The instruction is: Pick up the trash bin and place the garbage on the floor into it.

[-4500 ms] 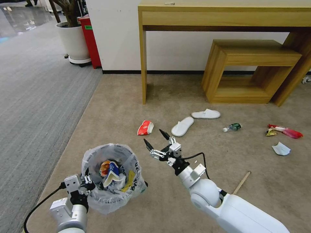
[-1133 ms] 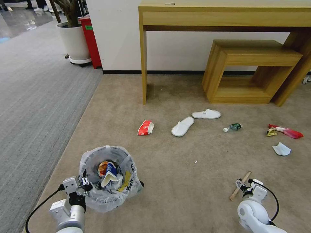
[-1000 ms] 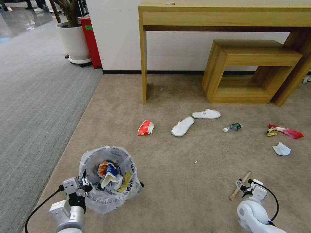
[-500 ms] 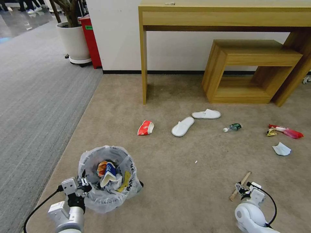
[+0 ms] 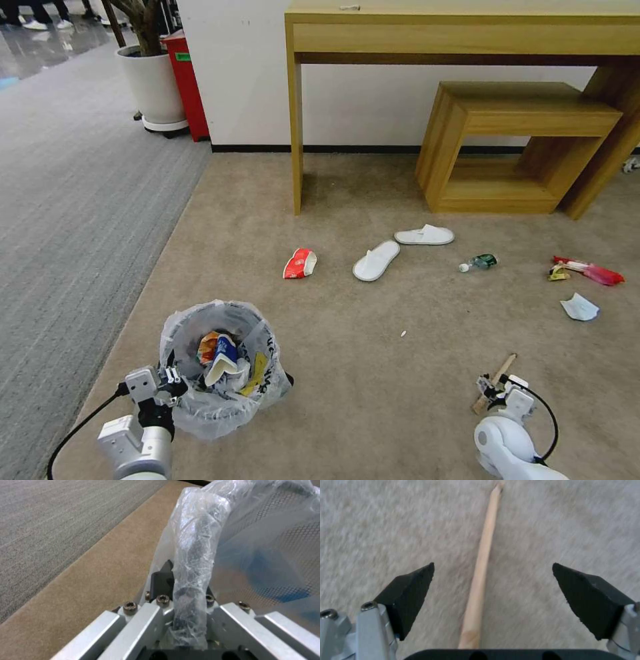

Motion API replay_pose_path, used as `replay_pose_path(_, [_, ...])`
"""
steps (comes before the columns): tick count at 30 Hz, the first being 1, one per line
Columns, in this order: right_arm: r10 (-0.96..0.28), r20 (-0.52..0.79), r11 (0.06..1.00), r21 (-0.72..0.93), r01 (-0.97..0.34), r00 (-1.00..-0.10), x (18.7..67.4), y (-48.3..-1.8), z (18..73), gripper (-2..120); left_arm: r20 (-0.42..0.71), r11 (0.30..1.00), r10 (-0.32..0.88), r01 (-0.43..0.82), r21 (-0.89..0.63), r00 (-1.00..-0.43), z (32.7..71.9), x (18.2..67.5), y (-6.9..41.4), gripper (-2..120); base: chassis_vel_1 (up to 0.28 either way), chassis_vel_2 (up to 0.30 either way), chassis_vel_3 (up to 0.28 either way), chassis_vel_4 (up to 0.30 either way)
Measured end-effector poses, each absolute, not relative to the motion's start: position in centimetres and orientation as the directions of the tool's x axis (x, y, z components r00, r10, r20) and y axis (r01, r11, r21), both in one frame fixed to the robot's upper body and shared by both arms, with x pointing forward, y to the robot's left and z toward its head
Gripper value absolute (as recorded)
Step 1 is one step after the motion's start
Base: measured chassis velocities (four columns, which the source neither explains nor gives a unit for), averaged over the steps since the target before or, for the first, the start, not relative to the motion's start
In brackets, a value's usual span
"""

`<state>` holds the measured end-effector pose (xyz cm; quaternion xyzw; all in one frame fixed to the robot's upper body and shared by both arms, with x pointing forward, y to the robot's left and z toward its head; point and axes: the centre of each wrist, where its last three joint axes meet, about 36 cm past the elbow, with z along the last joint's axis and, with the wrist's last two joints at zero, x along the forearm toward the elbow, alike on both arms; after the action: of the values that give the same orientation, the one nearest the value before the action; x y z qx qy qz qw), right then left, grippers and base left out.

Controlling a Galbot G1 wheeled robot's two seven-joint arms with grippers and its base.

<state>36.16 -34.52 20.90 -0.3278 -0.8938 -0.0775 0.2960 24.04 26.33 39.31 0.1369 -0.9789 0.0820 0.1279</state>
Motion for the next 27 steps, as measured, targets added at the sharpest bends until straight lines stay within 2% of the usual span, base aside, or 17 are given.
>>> replay_pose_path(12, [0.515, 0.603, 0.778, -0.032, 0.627, -0.609, 36.3, -32.4, 18.1, 88, 0.269, 0.95, -0.247, -0.287, -0.123, -0.931, 39.4, 23.9, 26.5, 1, 0.0, 0.0, 0.0, 0.0])
replay_pose_path(14, [0.513, 0.605, 0.78, -0.032, 0.625, -0.609, 36.4, -32.3, 17.8, 82, 0.267, 0.95, -0.247, -0.287, -0.124, -0.932, 39.4, 23.9, 26.5, 1, 0.0, 0.0, 0.0, 0.0])
replay_pose_path(27, [0.517, 0.601, 0.779, -0.036, 0.626, -0.609, 36.1, -32.0, 16.6, 71, 0.259, 0.95, -0.245, -0.285, -0.131, -0.934, 39.6, 23.9, 26.5, 1, 0.0, 0.0, 0.0, 0.0])
